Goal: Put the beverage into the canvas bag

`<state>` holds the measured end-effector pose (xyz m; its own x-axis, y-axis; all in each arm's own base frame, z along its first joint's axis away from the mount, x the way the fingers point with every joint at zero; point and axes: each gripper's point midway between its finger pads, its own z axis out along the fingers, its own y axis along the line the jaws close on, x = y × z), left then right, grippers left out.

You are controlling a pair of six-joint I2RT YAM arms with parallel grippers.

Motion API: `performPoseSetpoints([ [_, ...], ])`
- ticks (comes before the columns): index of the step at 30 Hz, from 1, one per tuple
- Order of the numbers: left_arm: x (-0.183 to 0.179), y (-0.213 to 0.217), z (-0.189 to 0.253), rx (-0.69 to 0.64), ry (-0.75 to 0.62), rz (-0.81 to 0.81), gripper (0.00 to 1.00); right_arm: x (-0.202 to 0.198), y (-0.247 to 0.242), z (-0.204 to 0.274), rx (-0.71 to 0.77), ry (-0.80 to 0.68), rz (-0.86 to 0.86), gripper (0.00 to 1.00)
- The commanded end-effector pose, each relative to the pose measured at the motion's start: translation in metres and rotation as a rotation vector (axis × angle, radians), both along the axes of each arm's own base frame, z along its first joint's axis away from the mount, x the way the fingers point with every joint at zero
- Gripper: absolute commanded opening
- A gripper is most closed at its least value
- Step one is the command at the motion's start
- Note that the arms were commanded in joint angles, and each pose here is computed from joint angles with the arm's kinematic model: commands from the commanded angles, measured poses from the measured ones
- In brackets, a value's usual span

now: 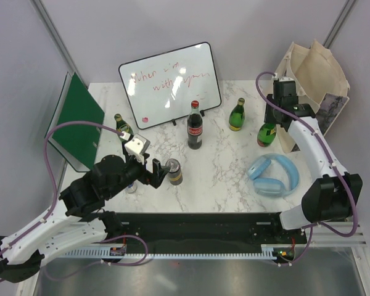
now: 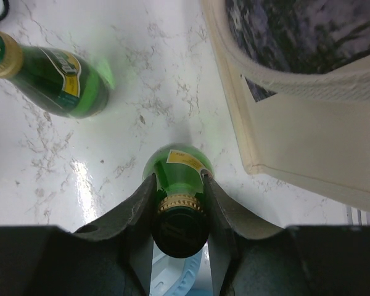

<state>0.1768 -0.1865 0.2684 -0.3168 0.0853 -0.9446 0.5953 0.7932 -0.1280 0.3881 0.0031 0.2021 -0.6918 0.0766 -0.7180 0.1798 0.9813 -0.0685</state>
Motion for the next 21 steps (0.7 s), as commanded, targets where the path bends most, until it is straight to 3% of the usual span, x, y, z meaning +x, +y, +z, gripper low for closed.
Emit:
performPoseSetpoints([
  [1,0.001,-0.004,0.013,-0.033,-0.042,-0.02,0.99,0.017,0.002,0.091,0.012,-0.251,0.022,0.0],
  [10,0.0,-0.004,0.014,-0.036,-0.045,-0.028,0.99,0.028,0.007,0.152,0.025,-0.344,0.048,0.0],
  [21,-0.002,-0.002,0.014,-0.037,-0.051,-0.03,0.99,0.072,0.004,0.254,0.053,-0.592,0.024,0.0],
])
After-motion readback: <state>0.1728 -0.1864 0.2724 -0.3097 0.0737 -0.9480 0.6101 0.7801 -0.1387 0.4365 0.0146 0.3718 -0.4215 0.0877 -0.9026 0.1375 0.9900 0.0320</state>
